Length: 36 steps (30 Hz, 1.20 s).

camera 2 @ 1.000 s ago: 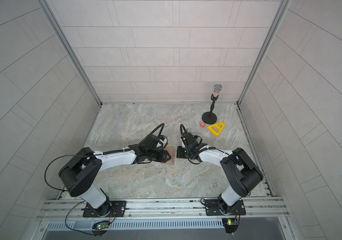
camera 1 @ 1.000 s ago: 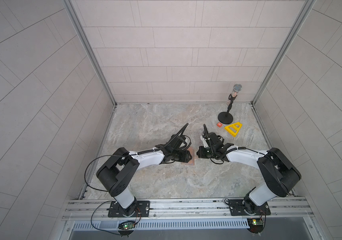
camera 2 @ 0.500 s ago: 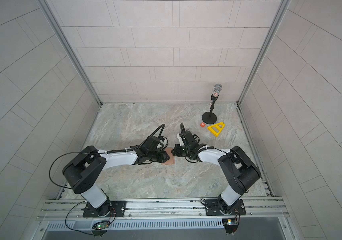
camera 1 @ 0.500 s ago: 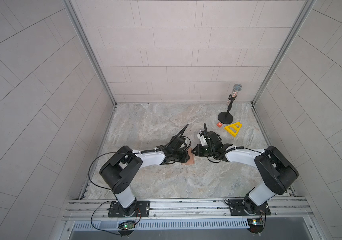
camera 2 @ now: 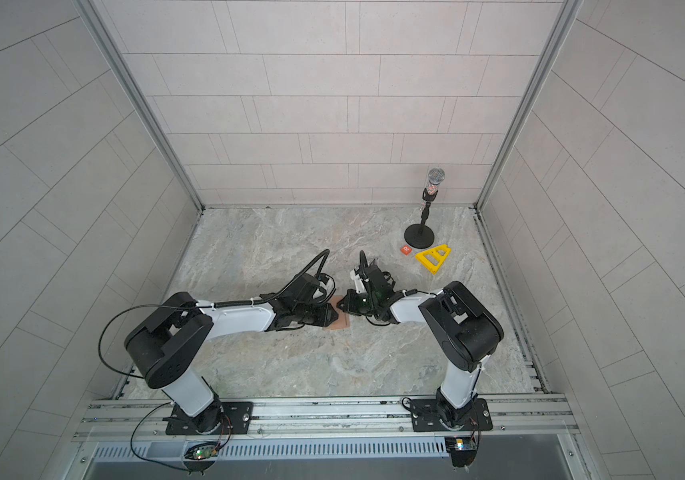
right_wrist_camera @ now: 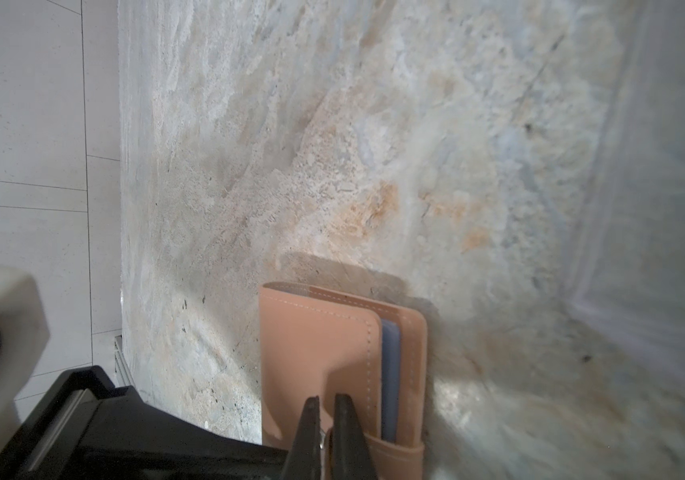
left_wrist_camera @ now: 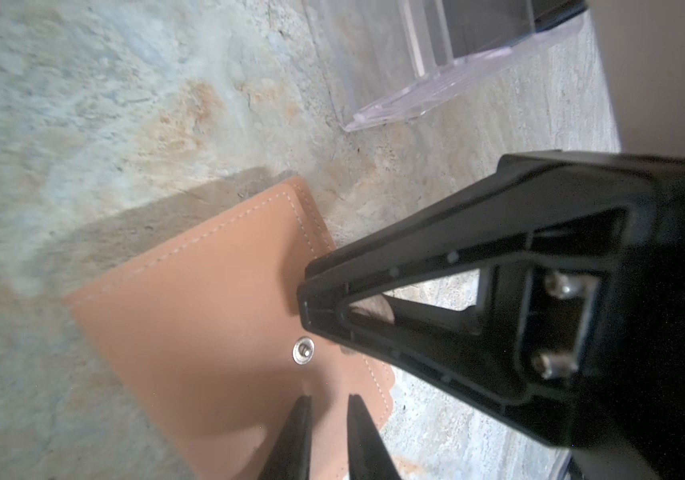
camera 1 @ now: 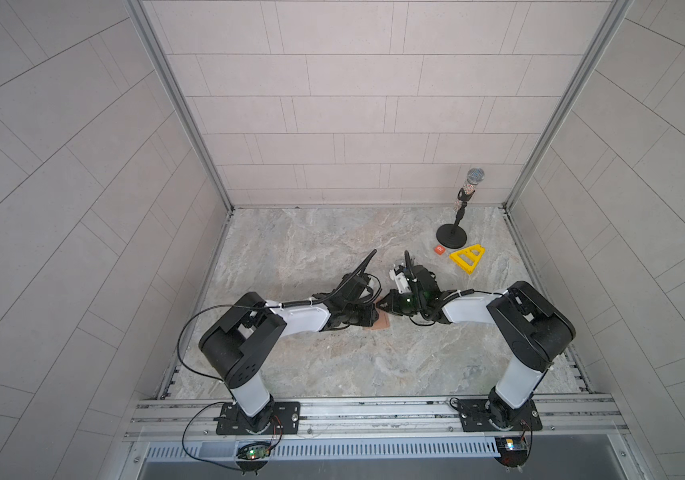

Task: Put the credit cards into the card holder

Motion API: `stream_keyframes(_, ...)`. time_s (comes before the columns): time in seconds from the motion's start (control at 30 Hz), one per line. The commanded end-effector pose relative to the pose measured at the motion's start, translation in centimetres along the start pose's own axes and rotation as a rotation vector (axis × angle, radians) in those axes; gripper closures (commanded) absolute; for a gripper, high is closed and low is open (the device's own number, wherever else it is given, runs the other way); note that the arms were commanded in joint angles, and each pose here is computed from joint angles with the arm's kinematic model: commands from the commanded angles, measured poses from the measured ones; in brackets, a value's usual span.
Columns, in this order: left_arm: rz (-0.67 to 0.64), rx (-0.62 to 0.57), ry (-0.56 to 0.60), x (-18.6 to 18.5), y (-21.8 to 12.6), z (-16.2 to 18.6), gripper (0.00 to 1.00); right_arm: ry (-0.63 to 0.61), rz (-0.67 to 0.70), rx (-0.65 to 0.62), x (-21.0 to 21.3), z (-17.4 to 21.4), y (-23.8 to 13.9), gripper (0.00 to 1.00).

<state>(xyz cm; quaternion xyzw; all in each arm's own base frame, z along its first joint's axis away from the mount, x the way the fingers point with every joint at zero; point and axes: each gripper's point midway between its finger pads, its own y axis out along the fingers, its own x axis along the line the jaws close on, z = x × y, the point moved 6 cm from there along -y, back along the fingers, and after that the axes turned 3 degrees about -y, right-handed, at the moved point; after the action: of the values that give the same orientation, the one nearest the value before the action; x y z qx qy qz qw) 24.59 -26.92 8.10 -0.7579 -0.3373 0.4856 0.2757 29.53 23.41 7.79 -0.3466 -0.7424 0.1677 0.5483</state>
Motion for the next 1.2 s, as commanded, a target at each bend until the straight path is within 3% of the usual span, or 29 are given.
stream_keyframes(0.0, -0.028, 0.032, 0.008, 0.4, -0.7, 0.9, 0.73, 0.013, 0.051, 0.026, -1.3, 1.1, 0.6, 1.00)
stream_keyframes(0.17, -0.004, -0.015, 0.022, -0.8, -2.4, 0.1, 0.61, 0.008, 0.074, 0.037, -1.9, 1.5, 0.8, 0.99)
stream_keyframes(0.4, -0.170, -0.069, 0.007, 1.2, -3.5, -0.1, 0.62, 0.007, 0.078, 0.039, -1.9, 1.6, 0.9, 0.86)
stream_keyframes(0.57, -0.186, -0.057, 0.001, 1.8, -3.2, 0.2, 0.64, 0.005, 0.081, 0.043, -1.9, 1.8, 1.0, 0.71)
stream_keyframes(0.73, -0.191, -0.055, 0.003, 1.9, -3.1, 0.3, 0.64, 0.002, 0.078, 0.040, -1.8, 1.8, 0.9, 0.63)
stream_keyframes(1.03, -0.176, -0.071, 0.026, 1.5, -3.2, -0.3, 0.65, 0.008, 0.071, 0.032, -1.6, 1.9, 0.9, 0.60)
stream_keyframes(1.17, -0.143, -0.075, 0.026, 1.2, -2.7, -0.6, 0.65, 0.019, 0.068, 0.025, -1.7, 1.9, 1.0, 0.64)
